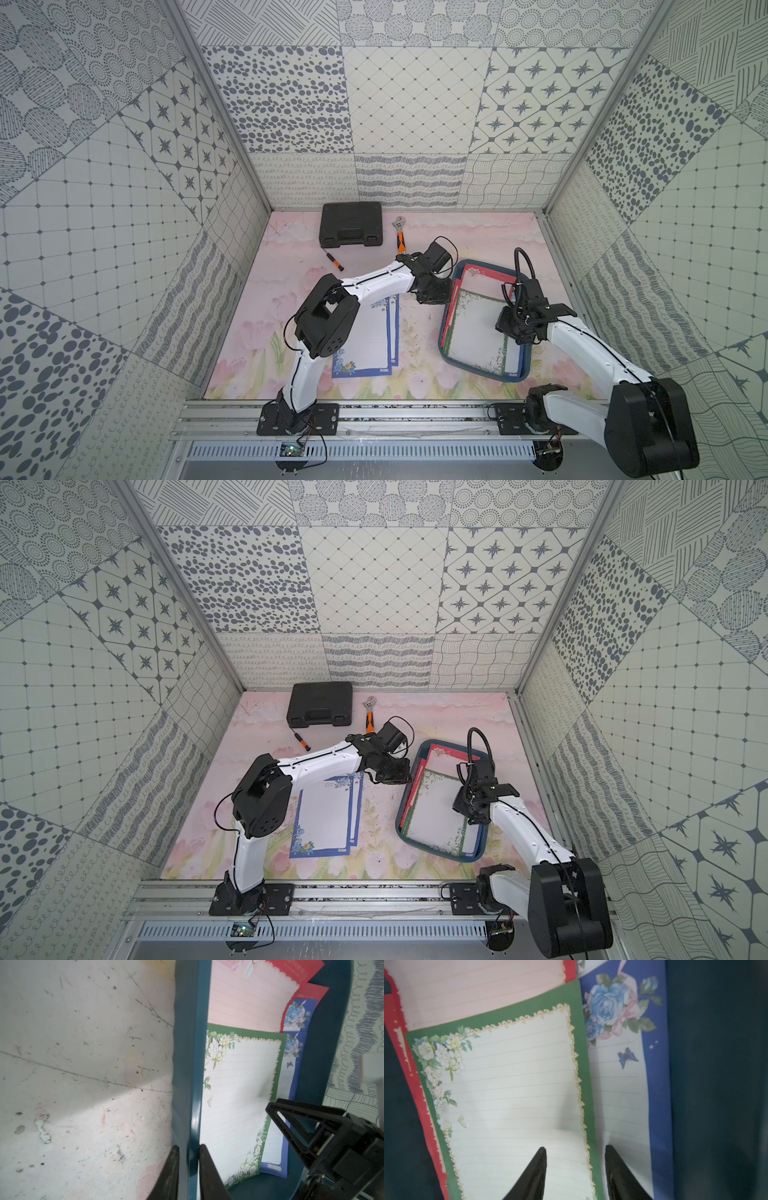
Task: Take out the stationery paper from the storage box
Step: Pick up the stationery paper from the storage box.
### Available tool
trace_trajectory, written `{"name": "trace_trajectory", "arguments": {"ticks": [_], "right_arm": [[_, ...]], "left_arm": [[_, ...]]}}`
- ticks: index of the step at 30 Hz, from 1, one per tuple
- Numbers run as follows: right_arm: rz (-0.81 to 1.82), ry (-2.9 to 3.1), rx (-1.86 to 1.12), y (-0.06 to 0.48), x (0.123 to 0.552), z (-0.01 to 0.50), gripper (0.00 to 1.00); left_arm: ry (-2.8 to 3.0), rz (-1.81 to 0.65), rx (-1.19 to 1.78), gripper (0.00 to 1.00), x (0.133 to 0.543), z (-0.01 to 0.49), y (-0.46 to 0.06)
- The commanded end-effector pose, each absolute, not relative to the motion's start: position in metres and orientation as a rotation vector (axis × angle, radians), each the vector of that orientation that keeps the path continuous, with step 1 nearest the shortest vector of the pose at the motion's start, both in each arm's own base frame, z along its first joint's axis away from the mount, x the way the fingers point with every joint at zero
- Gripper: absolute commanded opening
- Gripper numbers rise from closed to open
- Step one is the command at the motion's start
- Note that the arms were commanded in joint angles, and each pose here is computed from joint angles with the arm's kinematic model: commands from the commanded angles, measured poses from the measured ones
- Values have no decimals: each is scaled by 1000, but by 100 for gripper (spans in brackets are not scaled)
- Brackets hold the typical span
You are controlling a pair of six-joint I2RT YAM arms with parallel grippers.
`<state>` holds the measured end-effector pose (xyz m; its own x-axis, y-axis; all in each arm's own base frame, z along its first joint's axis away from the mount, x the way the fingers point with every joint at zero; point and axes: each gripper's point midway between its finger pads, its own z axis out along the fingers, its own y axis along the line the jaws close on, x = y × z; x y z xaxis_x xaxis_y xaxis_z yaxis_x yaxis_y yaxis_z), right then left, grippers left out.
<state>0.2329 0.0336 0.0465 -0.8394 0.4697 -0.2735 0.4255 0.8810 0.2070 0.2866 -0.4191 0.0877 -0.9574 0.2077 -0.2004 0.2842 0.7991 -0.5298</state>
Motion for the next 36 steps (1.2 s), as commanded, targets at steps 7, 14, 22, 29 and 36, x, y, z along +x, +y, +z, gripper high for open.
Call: {"name": "trace_trajectory", "arguments": {"ticks": [7,14,22,29,36], "right_arm": [[267,2736,664,41,234,41,44],[307,2738,660,46,235,42,42],[378,2742,652,55,237,44,37],[414,2745,640,60,240,47,35],[492,2729,620,69,245,51,33]], "left_arm": [[2882,-886,387,16,280,86,-421],[2889,-883,370,16,280,85,-420],[2909,-895,356,16,278,81,-422],[2916,-904,356,14,278,79,-425],[2910,-907,366,13,280,81,-427]]}}
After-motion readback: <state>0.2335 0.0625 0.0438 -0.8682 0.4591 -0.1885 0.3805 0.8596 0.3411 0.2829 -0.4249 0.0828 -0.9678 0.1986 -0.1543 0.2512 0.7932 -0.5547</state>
